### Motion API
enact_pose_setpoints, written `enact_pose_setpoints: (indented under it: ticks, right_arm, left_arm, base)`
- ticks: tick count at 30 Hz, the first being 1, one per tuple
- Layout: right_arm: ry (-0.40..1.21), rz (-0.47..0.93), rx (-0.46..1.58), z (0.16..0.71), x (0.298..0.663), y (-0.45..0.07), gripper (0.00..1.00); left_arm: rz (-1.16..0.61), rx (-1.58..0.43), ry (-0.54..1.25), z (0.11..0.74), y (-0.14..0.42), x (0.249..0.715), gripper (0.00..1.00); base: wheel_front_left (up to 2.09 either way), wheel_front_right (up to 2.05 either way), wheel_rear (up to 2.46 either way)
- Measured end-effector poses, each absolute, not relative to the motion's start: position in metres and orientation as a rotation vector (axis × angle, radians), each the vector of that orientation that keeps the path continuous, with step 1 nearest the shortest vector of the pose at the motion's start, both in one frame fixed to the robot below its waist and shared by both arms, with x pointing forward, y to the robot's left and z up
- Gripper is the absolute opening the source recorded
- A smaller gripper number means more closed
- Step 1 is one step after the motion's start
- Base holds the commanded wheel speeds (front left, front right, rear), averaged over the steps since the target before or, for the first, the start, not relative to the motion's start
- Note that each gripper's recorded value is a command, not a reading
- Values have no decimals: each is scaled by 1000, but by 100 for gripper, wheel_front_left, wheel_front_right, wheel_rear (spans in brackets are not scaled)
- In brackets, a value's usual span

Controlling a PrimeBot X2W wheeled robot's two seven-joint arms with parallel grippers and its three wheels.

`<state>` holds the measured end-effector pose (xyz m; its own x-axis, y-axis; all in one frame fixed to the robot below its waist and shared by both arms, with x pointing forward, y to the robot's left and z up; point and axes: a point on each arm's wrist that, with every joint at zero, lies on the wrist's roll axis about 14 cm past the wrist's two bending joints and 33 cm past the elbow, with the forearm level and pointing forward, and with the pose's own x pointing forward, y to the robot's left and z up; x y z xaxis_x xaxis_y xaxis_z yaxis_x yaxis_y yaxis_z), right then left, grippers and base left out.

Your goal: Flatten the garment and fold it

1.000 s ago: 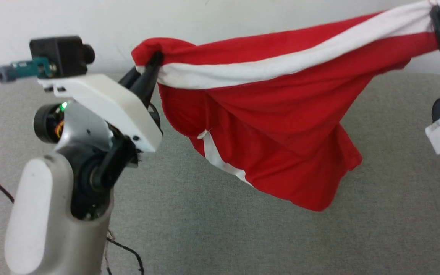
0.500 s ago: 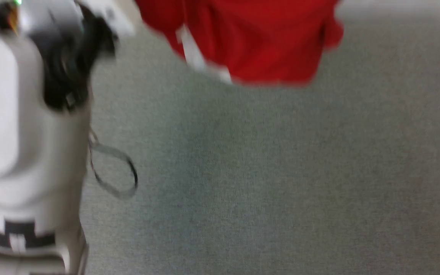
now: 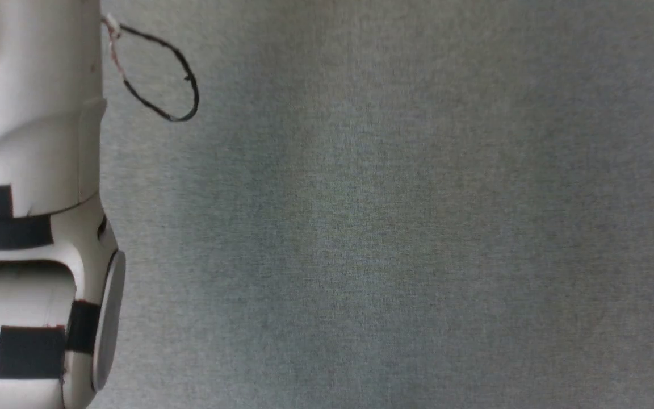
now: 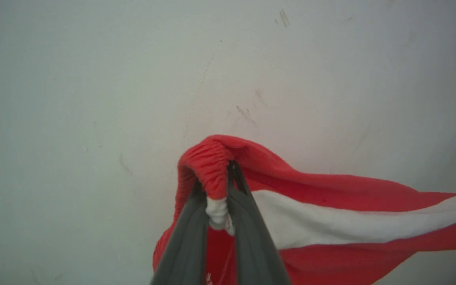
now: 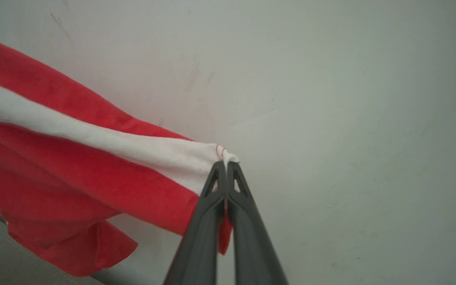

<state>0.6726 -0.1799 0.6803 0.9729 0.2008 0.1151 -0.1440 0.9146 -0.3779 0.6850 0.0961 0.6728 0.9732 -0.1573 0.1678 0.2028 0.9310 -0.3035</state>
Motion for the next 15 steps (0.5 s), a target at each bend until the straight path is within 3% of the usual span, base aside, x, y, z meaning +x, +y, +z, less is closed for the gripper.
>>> enact_pose_setpoints:
  ticks: [8, 15]
  right_arm:
    - [-9, 226, -404, 569, 707, -180, 0]
    - [84, 317, -347, 499, 693, -174, 0]
  left_arm:
    - [-244, -337, -45, 567, 80, 718, 0]
    - [-263, -352, 158, 478, 74, 712, 0]
  base:
    - [0, 0, 0]
    - [0, 0, 0]
